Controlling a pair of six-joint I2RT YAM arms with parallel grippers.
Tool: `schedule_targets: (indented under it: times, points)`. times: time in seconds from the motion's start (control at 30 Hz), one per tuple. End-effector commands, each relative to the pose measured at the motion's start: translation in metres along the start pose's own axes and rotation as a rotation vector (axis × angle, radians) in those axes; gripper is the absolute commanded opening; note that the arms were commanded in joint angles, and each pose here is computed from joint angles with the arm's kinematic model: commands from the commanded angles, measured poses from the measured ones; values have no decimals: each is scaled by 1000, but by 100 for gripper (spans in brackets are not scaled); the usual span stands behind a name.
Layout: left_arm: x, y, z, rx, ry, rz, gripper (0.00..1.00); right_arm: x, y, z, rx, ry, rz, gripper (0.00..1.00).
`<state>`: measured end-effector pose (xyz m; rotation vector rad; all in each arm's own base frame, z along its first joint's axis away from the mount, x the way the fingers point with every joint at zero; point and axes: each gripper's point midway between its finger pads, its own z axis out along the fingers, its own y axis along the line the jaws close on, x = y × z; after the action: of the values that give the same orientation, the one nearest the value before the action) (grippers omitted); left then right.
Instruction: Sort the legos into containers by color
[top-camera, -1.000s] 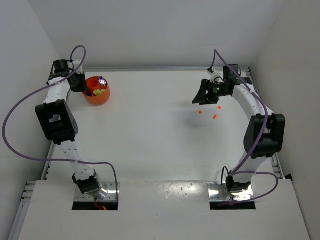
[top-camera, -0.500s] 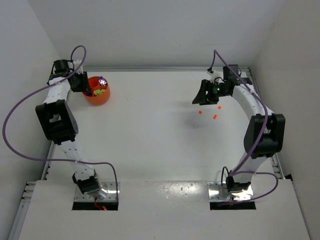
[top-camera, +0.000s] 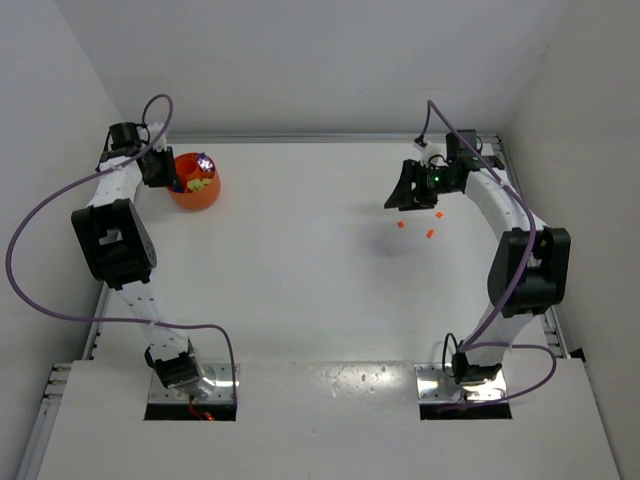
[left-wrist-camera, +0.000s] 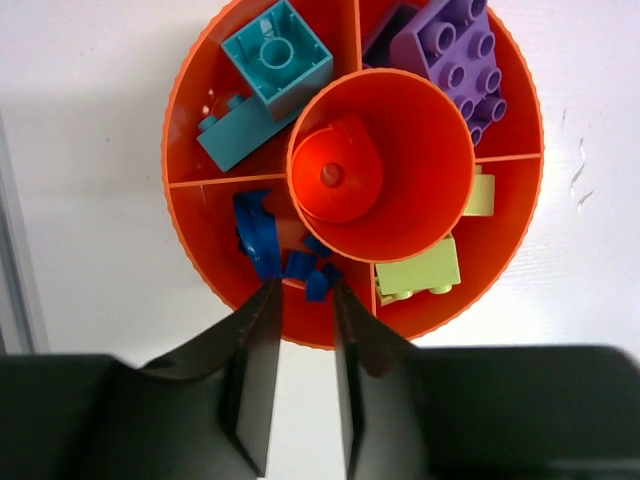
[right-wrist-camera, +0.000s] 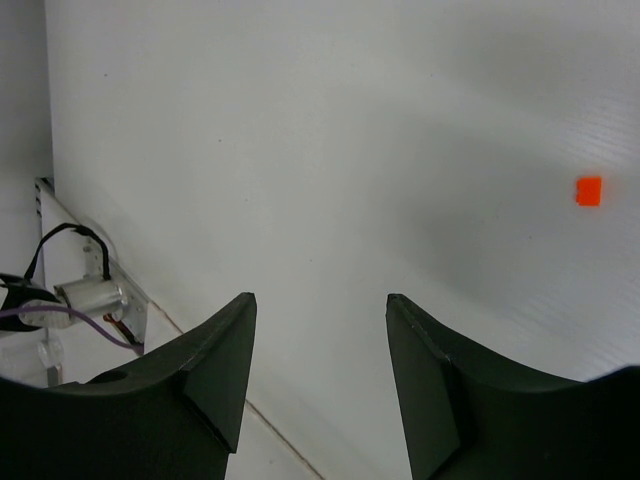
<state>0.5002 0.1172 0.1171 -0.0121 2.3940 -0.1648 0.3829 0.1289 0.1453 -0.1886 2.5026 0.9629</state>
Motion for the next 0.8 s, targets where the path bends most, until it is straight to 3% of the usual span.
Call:
schedule_targets:
  times: [0.0,0.07,0.17,0.37,0.5,0.63,0.67,0.7,0.73,0.77]
  points:
    - [-19,-5,-18,-21,-57,-26,33,-6,11,-6,-25,-28,-50,56]
    - [-15,-1,-18,-26,-50,-52,43,-5,15,-6,-49,-27,-61,56]
    - [-17,-9,-23,11,-63,-49,49,-3,24,-4,-85,-18,-68,56]
    - [-27,-14,-37,29,-110,-60,50,6,50,4,-187,16,-108,57]
    - [-50,-13,-57,49,-205,-74,50,9,53,5,-165,22,-142,57]
    - [-76,-34,-96,108,-306,20,50,3,43,1,-56,-9,-198,56]
    - [-81,-44,-105,153,-329,49,53,2,37,1,-27,-11,-209,54]
    - [-82,-49,-112,169,-342,68,82,4,25,2,35,-8,-202,54]
    - [-83,-60,-118,194,-357,122,99,1,22,-1,62,-20,-233,53]
    - [-85,-79,-136,244,-381,177,100,4,14,0,94,-13,-239,51]
